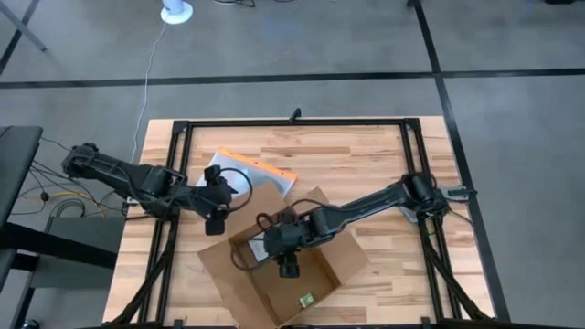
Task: Unpack boxes
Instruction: Put the white box into the white zip bag
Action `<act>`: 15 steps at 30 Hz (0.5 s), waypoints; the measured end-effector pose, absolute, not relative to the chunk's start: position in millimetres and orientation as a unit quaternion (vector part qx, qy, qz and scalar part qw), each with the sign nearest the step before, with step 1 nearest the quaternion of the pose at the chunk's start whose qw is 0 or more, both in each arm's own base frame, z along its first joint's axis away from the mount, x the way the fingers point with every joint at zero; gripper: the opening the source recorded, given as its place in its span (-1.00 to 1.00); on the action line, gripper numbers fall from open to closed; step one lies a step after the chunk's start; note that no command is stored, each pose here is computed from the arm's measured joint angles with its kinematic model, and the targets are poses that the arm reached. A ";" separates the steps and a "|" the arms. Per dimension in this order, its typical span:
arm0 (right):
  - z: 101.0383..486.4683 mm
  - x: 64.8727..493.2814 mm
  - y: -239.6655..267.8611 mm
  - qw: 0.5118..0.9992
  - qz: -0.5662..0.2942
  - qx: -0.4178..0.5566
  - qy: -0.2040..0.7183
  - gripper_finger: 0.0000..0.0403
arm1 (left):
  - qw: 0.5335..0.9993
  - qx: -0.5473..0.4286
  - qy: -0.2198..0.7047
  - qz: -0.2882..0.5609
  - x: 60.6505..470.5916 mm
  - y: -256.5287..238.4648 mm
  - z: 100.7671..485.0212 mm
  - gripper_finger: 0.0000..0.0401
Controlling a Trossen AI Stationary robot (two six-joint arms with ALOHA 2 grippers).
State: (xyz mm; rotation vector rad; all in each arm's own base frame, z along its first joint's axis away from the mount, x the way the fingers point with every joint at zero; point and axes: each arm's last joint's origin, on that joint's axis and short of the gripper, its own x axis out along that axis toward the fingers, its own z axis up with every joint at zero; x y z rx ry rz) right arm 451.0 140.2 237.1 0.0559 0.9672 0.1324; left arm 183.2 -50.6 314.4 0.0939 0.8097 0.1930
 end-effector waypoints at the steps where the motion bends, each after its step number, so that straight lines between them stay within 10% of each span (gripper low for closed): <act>1: 232.4 453.2 141.0 0.881 0.066 0.020 0.468 -0.05 | 0.913 0.045 0.393 0.096 183.9 -49.3 314.4 0.05; 15: 165.4 469.4 140.4 0.843 0.062 -0.096 0.526 -0.09 | 0.918 0.049 0.382 0.094 185.5 -48.5 316.3 0.05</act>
